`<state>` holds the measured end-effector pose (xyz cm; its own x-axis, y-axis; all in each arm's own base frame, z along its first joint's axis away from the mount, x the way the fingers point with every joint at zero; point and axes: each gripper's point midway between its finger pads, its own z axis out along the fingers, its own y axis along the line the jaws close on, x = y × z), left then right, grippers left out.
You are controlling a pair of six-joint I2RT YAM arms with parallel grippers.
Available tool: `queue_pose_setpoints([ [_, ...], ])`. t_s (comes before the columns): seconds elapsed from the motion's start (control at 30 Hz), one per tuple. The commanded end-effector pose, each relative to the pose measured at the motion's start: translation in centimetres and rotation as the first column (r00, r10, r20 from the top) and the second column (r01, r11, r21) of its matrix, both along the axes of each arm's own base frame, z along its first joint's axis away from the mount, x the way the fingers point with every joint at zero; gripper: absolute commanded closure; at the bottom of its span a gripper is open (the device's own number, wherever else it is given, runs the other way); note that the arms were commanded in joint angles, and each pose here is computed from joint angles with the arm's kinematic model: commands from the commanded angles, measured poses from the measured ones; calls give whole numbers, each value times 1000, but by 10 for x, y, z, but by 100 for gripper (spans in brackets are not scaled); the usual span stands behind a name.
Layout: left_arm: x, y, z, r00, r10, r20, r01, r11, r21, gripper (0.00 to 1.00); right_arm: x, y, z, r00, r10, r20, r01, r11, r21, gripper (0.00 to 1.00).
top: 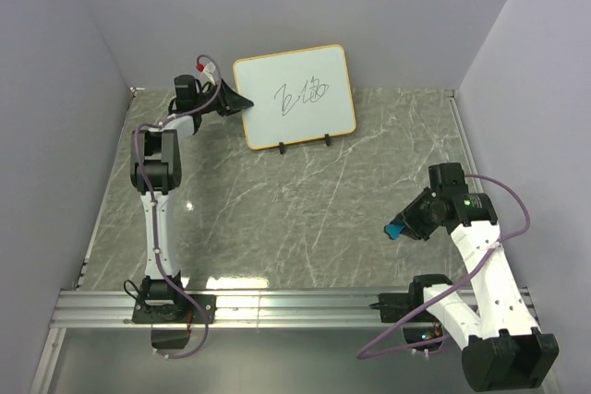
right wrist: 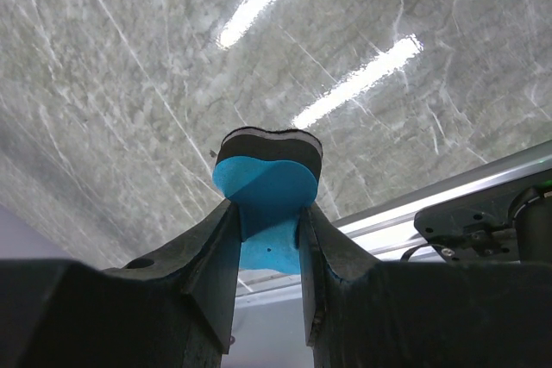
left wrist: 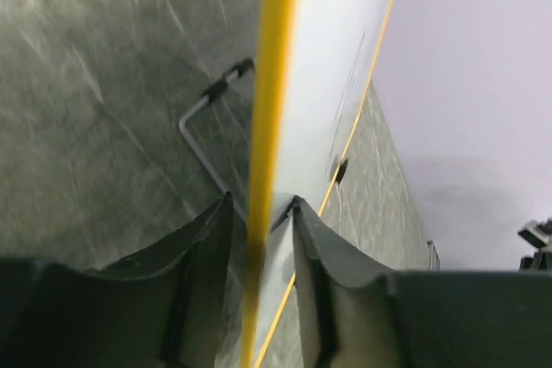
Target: Erase the whiteboard
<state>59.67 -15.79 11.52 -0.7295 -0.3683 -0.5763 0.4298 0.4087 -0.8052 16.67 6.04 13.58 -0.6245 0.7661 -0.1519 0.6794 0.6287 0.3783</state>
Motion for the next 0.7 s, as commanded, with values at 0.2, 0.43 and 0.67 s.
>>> queue_pose_setpoints([
  [0.2,-49,-31,-5,993,-119,-11,120,992,35,92,3,-2,-3,1000,-8,25,9,1000,-12,100],
  [0.43,-76,-43,-9,986,-169,0,168,980,108,100,4,-2,-5,999,13,33,-12,1000,-16,100],
  [0.67,-126,-61,-19,971,-235,-28,237,958,164,100,-3,0,-13,999,39,36,-39,999,-10,100],
])
